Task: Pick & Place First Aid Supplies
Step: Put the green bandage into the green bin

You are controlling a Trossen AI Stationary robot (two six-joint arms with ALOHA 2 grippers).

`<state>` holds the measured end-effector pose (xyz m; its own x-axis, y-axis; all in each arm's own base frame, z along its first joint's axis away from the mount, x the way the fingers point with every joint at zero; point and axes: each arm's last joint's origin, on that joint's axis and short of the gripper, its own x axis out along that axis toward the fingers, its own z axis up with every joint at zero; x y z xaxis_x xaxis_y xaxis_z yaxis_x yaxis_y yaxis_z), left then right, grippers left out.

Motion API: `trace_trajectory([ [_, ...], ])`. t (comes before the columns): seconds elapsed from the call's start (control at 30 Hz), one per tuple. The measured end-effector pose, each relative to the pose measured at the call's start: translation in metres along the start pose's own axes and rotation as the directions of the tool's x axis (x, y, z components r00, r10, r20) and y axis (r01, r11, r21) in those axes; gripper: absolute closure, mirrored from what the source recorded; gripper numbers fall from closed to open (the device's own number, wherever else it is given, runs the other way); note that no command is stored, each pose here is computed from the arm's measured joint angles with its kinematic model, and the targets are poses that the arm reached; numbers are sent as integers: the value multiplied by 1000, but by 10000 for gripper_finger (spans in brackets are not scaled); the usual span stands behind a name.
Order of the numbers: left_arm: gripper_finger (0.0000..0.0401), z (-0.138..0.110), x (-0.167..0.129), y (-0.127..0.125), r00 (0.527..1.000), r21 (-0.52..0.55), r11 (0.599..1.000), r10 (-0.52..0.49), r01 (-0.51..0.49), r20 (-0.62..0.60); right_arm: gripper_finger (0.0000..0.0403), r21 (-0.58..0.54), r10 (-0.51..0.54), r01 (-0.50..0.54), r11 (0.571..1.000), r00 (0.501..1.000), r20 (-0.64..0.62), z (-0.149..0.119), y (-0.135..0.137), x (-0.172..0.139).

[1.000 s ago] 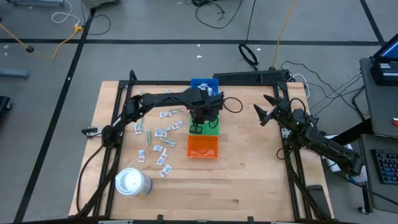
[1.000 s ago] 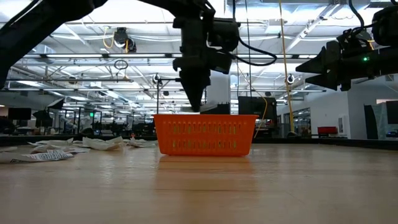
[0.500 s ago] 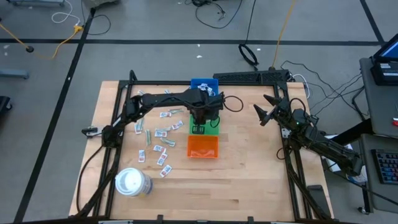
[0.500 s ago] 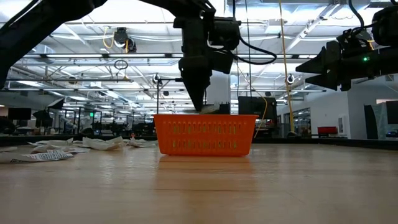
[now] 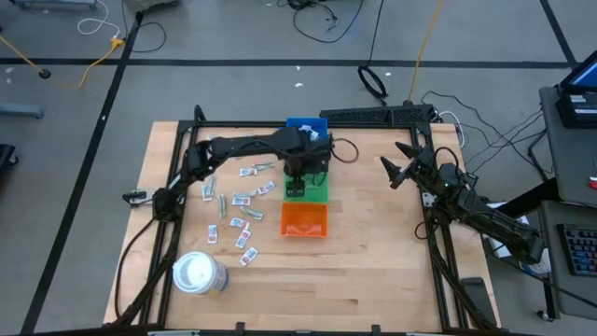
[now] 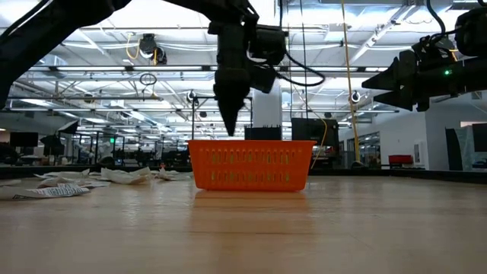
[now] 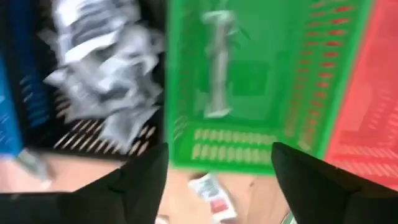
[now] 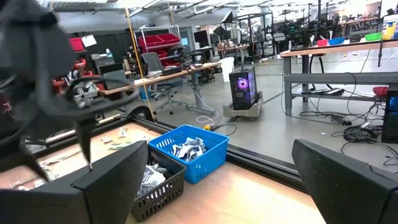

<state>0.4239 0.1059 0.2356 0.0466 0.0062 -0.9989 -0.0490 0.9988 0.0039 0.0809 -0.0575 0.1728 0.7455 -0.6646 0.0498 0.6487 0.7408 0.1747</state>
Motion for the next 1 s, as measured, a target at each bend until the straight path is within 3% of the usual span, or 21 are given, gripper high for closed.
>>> trace_trajectory([
  [0.3,75,-26,-10,21,1000,-170,985,7,-6,3,9,0,0,0,1000,1000,0,0,0,0],
  [0.4,73,-46,-8,24,999,-234,972,26,-14,48,9,0,0,0,1000,1000,0,0,0,0],
  [0.7,91,-109,-3,26,987,-287,957,74,-31,140,9,0,0,0,1000,1000,0,0,0,0],
  [1.0,81,-156,11,30,984,-452,890,126,-56,127,9,0,0,0,1000,1000,0,0,0,0],
])
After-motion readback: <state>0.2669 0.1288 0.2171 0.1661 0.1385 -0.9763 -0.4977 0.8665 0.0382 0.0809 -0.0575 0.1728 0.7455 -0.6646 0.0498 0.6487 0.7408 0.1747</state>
